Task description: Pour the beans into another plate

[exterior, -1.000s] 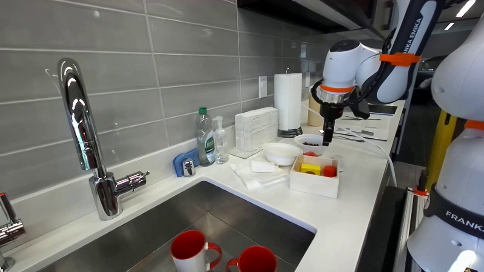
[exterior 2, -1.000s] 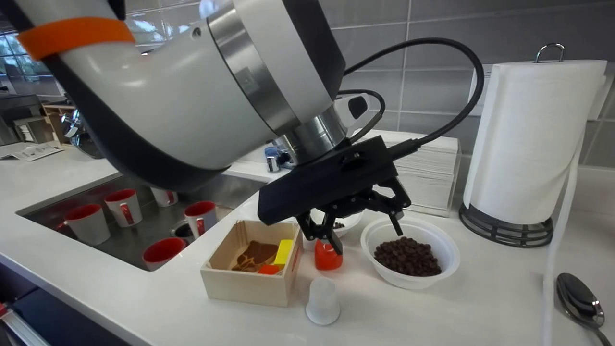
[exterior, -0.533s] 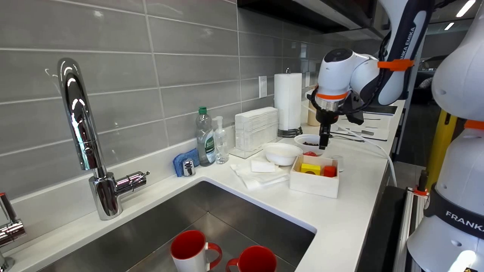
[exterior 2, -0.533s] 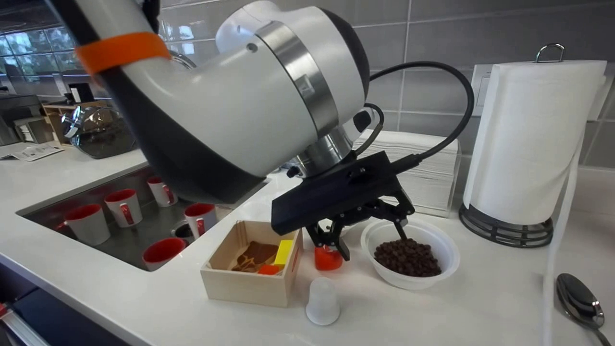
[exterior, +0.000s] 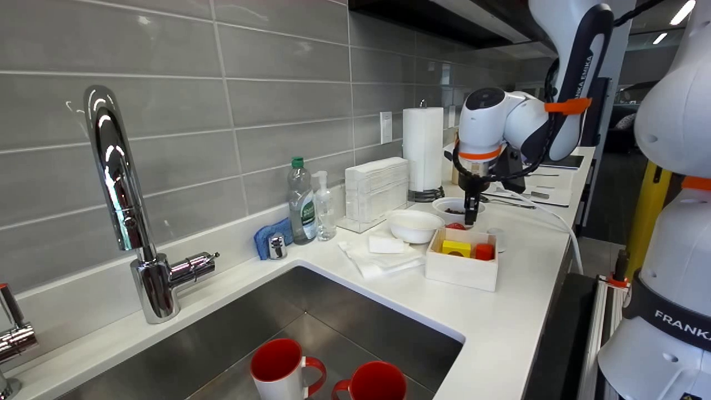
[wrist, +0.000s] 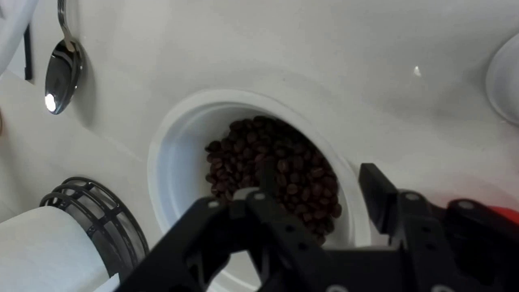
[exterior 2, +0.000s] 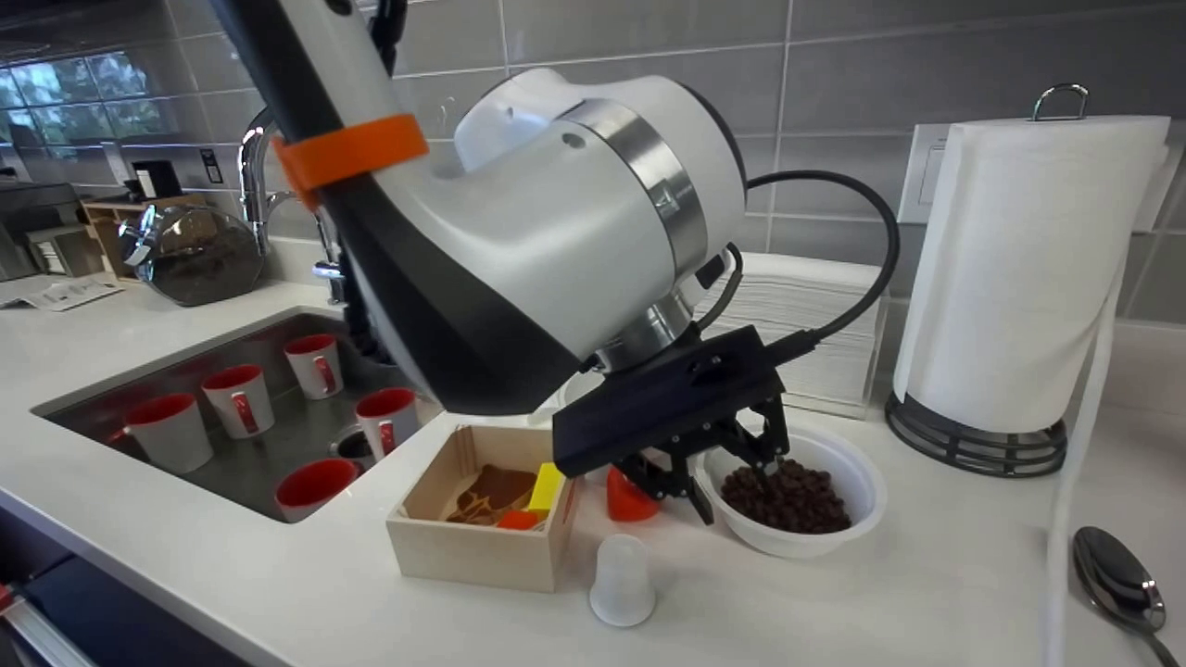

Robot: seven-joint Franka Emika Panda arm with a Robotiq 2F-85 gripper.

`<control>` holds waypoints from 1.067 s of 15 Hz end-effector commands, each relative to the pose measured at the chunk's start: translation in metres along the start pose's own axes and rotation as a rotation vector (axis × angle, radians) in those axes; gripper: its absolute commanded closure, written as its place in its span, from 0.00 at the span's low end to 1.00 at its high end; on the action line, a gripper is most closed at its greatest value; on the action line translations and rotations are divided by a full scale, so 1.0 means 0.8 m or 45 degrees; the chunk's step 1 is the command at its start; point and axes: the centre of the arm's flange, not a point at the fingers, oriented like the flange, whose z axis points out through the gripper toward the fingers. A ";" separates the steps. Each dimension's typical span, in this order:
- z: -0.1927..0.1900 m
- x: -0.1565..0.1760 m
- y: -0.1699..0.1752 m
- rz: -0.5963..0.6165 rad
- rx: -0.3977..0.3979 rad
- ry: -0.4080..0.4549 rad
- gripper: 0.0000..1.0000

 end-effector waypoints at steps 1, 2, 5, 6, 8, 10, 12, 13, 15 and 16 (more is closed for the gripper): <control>0.024 0.002 -0.006 -0.022 -0.042 0.002 0.79; 0.024 0.002 -0.006 -0.018 -0.042 0.002 0.87; 0.020 0.005 -0.007 0.004 -0.030 0.008 1.00; 0.016 0.007 -0.005 0.017 -0.024 0.012 1.00; 0.005 0.010 0.001 0.043 -0.017 0.014 1.00; -0.004 0.012 0.007 0.070 -0.012 0.014 1.00; -0.014 0.015 0.014 0.086 -0.018 0.013 1.00; -0.021 0.016 0.019 0.098 -0.025 0.007 1.00; -0.034 0.019 0.025 0.121 -0.037 -0.008 1.00; -0.040 0.020 0.025 0.129 -0.045 -0.011 1.00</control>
